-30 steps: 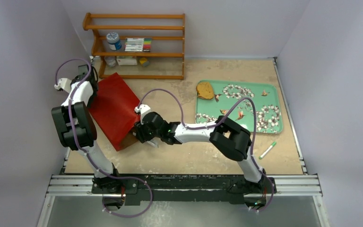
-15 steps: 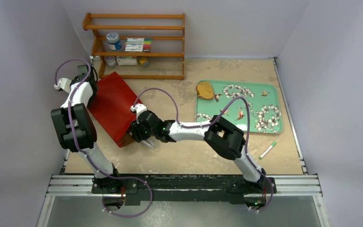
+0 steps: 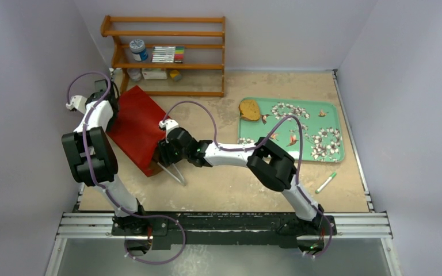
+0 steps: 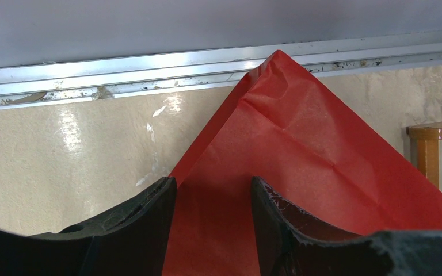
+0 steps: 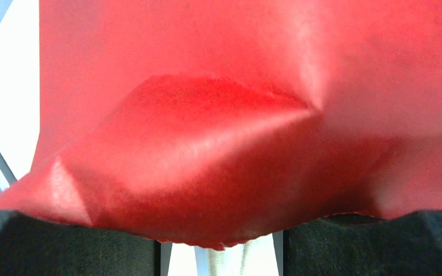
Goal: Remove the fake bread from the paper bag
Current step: Take out the fake bread from the paper bag.
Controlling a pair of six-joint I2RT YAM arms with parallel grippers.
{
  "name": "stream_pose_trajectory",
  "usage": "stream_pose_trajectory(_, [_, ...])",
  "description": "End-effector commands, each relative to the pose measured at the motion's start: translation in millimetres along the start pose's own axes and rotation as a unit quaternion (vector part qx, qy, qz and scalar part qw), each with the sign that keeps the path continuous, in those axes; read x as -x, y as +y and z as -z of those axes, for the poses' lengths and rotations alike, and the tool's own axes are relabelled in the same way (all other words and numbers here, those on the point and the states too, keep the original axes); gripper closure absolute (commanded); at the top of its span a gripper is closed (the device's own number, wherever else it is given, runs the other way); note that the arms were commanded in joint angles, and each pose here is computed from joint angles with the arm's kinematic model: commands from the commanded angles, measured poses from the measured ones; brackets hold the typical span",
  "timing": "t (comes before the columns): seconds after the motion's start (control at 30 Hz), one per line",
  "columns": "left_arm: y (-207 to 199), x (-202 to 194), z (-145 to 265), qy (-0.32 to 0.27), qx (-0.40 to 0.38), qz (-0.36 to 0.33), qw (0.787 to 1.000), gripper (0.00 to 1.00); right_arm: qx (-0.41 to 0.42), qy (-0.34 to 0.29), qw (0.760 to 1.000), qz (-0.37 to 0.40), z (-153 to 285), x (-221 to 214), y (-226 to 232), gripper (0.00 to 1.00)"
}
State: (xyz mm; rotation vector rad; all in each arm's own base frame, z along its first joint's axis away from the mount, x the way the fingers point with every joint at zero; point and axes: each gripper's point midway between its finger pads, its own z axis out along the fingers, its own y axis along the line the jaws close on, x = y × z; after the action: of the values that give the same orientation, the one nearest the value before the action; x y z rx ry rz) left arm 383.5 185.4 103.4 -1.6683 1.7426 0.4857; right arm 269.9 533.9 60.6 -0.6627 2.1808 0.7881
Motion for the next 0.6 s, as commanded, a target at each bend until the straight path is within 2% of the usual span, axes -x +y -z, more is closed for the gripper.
stream_pose_trajectory(0.0, [-2,13,10,-0.01,-0.014,0.008,1.0,0.5,0.015,-0.006,1.0,0.0,-5,14,8,0.42])
stream_pose_trajectory(0.57, [-3,10,7,-0.006,-0.012,0.012,1.0,0.5,0.029,-0.002,0.999,0.016,10,-4,3,0.36])
